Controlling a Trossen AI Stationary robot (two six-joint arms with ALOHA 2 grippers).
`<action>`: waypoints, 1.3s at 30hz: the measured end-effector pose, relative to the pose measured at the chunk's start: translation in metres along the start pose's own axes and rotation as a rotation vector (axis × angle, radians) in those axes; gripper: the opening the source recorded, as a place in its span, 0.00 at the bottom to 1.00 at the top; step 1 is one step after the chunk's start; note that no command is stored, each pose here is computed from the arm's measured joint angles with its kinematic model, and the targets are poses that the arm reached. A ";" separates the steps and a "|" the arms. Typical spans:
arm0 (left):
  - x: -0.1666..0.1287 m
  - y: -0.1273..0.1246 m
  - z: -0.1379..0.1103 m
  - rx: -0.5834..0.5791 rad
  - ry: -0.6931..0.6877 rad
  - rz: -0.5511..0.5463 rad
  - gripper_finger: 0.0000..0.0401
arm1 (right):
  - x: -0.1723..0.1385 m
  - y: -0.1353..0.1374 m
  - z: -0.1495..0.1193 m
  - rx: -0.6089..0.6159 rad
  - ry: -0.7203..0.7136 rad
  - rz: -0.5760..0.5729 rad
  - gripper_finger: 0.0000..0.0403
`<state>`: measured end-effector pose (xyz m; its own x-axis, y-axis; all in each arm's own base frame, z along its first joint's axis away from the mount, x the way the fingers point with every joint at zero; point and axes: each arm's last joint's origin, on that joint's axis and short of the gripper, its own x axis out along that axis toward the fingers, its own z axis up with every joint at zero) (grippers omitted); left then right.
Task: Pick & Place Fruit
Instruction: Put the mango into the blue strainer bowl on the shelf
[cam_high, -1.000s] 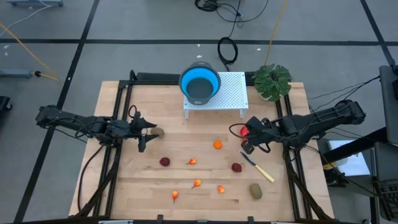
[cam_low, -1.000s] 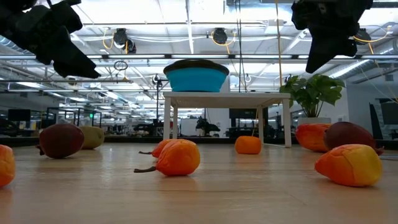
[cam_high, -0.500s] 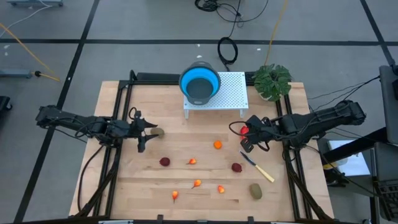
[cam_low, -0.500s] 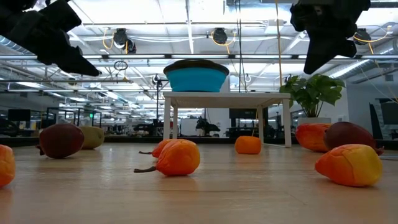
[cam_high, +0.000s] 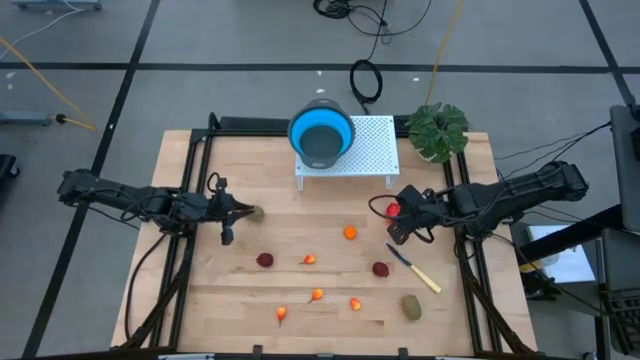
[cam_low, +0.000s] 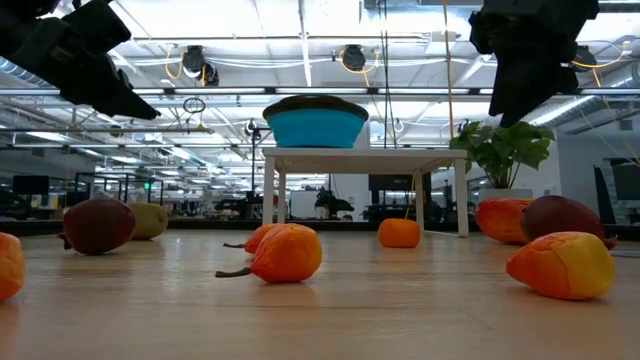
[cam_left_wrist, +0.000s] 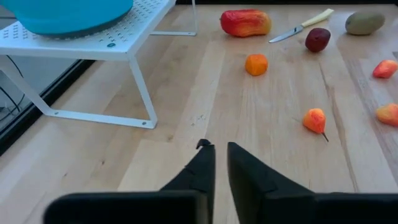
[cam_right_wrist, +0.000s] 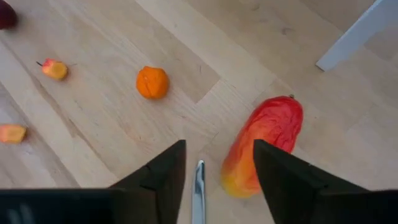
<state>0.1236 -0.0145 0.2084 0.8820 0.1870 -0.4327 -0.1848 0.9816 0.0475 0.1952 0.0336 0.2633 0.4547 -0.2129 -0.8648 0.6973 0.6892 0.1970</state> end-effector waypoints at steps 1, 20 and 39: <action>0.000 0.000 0.000 0.000 0.000 0.000 0.04 | 0.002 -0.001 -0.002 -0.002 0.005 -0.008 0.48; 0.000 0.000 0.000 -0.031 0.000 0.000 0.04 | 0.057 -0.034 -0.023 0.080 0.027 -0.101 0.63; 0.000 0.000 0.000 -0.032 -0.003 0.000 0.05 | 0.093 -0.048 -0.046 0.140 0.023 0.007 0.63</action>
<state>0.1238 -0.0146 0.2087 0.8834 0.1869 -0.4297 -0.1983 0.9800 0.0185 0.1784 0.0129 0.1522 0.4484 -0.1912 -0.8731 0.7654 0.5867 0.2646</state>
